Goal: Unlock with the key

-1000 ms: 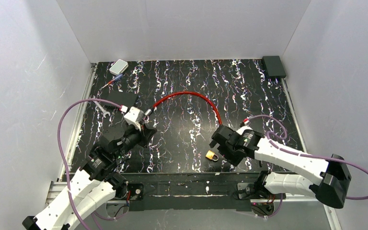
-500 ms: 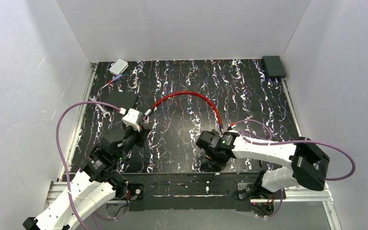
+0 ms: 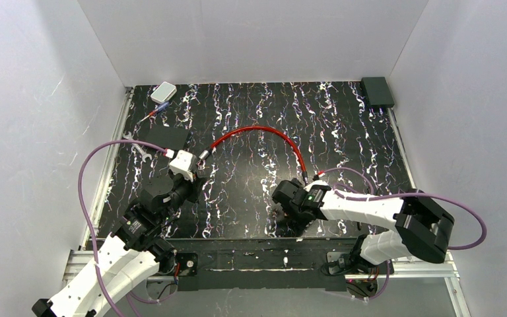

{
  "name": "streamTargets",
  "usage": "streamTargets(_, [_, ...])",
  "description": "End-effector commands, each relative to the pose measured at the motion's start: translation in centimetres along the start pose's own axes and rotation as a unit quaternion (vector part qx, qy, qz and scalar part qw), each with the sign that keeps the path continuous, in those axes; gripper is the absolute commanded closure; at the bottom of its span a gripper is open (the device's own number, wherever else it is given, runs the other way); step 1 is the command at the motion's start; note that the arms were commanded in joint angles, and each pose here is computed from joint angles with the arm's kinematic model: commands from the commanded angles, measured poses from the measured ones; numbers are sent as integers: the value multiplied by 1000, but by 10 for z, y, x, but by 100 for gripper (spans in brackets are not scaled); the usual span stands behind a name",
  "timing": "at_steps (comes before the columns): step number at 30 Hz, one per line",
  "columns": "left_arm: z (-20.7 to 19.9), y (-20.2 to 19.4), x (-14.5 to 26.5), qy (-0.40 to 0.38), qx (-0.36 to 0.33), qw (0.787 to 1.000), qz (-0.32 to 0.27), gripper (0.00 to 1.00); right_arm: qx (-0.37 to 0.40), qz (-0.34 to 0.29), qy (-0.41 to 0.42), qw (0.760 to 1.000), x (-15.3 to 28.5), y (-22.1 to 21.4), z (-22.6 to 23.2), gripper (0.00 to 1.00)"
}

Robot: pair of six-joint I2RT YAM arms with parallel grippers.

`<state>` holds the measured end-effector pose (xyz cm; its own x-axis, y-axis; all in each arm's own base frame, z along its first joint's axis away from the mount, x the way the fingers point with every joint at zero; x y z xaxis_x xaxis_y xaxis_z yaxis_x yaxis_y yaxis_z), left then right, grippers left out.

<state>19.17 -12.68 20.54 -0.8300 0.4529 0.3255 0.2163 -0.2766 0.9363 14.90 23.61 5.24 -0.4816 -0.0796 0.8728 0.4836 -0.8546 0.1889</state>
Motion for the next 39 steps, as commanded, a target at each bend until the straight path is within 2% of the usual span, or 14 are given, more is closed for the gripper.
streamTargets(1, [4, 0, -1, 12, -7, 1000, -2, 100, 35, -57, -12, 998, -4, 31, -5, 10])
streamTargets(6, [4, 0, -2, 13, -8, 1000, 0, 100, 71, -102, -27, 992, 1, 56, 4, 10])
streamTargets(10, [4, 0, -2, 13, -9, 1000, 1, 100, 79, -89, -31, 992, 0, 51, 12, 10])
streamTargets(26, [6, 1, -1, 16, -12, 1000, -2, 100, 131, -21, -133, 982, 10, 23, 1, 8])
streamTargets(35, [6, 1, -1, 17, -13, 1000, -2, 100, 148, -20, -159, 976, 2, 10, -3, 14])
streamTargets(39, [7, 1, 0, 19, -13, 1000, -4, 100, 144, -31, -163, 976, -4, 12, -6, 25])
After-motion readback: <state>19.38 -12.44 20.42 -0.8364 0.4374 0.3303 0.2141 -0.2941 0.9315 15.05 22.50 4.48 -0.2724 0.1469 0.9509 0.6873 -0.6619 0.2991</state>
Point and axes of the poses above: each gripper's point midway between its finger pads, its own x axis back along the fingers, its own z axis along the line the jaws close on, y = z × x, the point moved 2 cm from there along x, back along the fingers, and after that the axes turned 14 degrees about -x, right-handed, at the moved point
